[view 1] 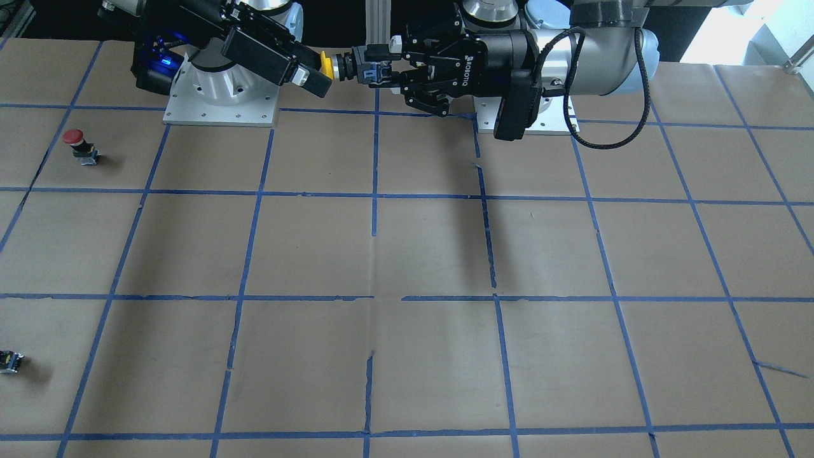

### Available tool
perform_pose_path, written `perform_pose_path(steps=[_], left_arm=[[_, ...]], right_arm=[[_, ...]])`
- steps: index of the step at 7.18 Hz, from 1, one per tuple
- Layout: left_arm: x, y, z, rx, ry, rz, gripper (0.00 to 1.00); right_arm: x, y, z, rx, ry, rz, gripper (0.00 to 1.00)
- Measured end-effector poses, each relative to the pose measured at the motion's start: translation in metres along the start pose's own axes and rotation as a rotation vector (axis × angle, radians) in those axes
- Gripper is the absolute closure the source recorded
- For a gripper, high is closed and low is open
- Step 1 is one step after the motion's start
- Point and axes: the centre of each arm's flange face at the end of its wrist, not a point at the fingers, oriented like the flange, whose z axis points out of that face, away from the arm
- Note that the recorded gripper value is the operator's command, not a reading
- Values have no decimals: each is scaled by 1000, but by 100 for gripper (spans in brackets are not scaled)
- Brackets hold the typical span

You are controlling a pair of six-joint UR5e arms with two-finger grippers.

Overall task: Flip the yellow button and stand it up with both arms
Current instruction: 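Grasp the yellow cap with the right gripper from the left gripper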

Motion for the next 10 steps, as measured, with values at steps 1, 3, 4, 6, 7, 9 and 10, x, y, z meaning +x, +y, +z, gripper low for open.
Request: perform_pose_path(steps=[1, 3, 4, 6, 7, 9, 10], left_arm=[[0, 0, 0, 0, 0, 1, 79], [0, 0, 0, -1, 0, 3, 79], [0, 0, 1, -3, 0, 4, 79], [0, 1, 2, -5, 0, 7, 78], [0, 1, 2, -6, 0, 6, 46], [0, 2, 4, -10, 0, -2, 0], [1, 3, 4, -14, -1, -8, 0]], right_arm=[[1, 0, 1, -2, 3, 8, 57], [1, -1, 1, -3, 6, 13, 71], [1, -1, 1, -3, 6, 14, 76], [1, -1, 1, -4, 5, 14, 76], [1, -1, 1, -4, 5, 14, 76], [1, -2, 0, -4, 4, 16, 77], [1, -2, 0, -3, 4, 17, 77]])
